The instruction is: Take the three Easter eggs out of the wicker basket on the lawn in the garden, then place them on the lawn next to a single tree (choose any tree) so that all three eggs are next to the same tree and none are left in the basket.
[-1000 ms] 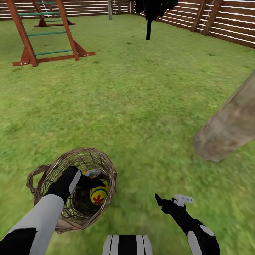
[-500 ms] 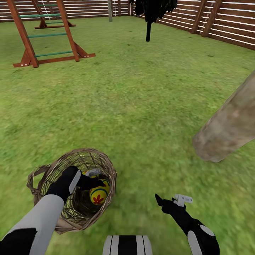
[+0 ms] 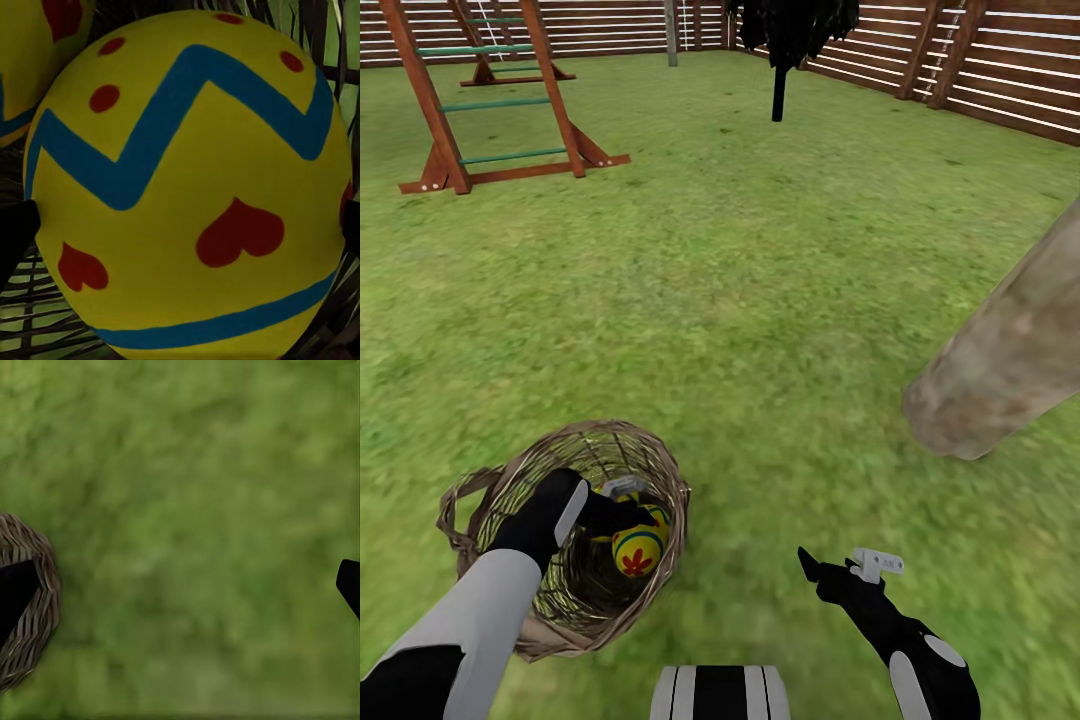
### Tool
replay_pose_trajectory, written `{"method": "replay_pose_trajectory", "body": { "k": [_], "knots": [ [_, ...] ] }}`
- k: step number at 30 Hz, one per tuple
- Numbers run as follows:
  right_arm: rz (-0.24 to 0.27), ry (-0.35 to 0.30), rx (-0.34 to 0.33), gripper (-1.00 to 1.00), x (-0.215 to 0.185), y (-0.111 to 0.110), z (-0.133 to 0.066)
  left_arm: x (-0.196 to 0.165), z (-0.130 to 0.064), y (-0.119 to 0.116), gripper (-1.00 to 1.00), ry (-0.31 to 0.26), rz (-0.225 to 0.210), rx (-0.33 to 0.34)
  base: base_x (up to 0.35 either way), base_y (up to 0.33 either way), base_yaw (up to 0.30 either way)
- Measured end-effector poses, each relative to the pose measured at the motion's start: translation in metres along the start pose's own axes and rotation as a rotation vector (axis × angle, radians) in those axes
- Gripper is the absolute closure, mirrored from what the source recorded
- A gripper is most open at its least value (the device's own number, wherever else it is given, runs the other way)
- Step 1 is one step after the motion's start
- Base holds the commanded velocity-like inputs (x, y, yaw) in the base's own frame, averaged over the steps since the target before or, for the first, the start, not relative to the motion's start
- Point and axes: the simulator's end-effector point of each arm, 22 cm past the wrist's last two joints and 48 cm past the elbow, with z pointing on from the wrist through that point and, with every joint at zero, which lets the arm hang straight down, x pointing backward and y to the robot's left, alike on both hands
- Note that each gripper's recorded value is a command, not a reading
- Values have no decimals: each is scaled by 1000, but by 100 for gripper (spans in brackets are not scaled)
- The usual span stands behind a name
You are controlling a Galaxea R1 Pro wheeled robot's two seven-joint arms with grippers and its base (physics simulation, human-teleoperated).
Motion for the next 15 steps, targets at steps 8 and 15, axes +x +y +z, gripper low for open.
{"method": "replay_pose_trajectory", "body": {
  "k": [8,15],
  "knots": [
    [-1,-4,0,-100,-2,0,-1,-2,-2,-1,100,-6,1,1,0,0,0],
    [-1,-4,-1,-100,-2,1,-1,-2,-3,-1,100,-7,0,1,0,0,0]
  ]
}}
